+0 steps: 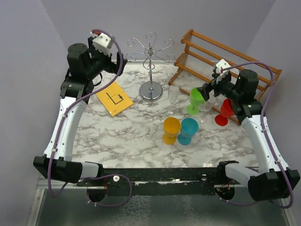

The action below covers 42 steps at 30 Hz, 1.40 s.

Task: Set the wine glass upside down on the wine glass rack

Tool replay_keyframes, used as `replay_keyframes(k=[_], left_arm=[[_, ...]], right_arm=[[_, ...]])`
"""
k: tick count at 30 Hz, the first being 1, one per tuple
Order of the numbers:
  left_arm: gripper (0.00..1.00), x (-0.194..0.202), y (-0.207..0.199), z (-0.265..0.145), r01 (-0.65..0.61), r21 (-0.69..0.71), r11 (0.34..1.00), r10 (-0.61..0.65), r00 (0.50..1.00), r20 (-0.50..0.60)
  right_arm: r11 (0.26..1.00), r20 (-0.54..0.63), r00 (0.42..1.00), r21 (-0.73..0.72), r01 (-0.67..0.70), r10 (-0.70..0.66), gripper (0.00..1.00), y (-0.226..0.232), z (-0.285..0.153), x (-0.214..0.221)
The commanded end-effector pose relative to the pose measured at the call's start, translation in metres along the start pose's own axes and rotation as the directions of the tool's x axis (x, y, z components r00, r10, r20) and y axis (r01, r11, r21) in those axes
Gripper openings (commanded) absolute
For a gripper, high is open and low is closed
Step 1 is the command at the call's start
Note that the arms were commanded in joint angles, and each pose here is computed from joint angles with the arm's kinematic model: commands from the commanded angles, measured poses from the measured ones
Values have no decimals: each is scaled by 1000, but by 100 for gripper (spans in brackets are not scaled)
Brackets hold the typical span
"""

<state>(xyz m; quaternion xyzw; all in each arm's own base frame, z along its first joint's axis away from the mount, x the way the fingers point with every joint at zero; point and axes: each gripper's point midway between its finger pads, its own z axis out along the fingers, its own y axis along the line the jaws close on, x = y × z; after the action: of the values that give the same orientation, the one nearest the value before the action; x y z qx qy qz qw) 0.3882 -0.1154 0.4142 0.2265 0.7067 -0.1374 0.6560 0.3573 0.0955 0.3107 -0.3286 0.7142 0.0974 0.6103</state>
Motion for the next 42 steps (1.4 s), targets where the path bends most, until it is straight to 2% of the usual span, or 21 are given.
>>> replay_keyframes(k=[1, 6, 11, 17, 25, 31, 36, 42], left_arm=[[95, -35, -29, 27, -1, 93, 996, -3, 999, 44], [93, -50, -51, 70, 106, 92, 990, -110, 993, 36], [87, -62, -66, 108, 124, 24, 992, -125, 991, 45], [73, -39, -67, 156, 187, -50, 981, -186, 982, 21], [62, -14, -66, 184, 194, -103, 976, -196, 980, -14], [42, 1, -66, 191, 178, -109, 978, -184, 982, -42], [30, 3, -61, 191, 127, -123, 984, -134, 990, -46], [2, 2, -58, 179, 65, -120, 991, -74, 995, -67]], right_arm=[[997, 99, 995, -68, 21, -14, 100, 14, 2, -16], [998, 83, 997, -56, -3, 8, 100, 15, 0, -9], [998, 82, 997, -58, -7, 12, 100, 17, -1, -6], [997, 84, 996, -75, -15, 21, 100, 23, -2, -3], [996, 84, 996, -86, -14, 22, 100, 25, -1, -1], [995, 81, 996, -95, -16, 23, 100, 27, 0, 2], [994, 79, 996, -107, -20, 29, 100, 29, 1, 3], [994, 78, 997, -111, -22, 31, 100, 30, 1, 4]])
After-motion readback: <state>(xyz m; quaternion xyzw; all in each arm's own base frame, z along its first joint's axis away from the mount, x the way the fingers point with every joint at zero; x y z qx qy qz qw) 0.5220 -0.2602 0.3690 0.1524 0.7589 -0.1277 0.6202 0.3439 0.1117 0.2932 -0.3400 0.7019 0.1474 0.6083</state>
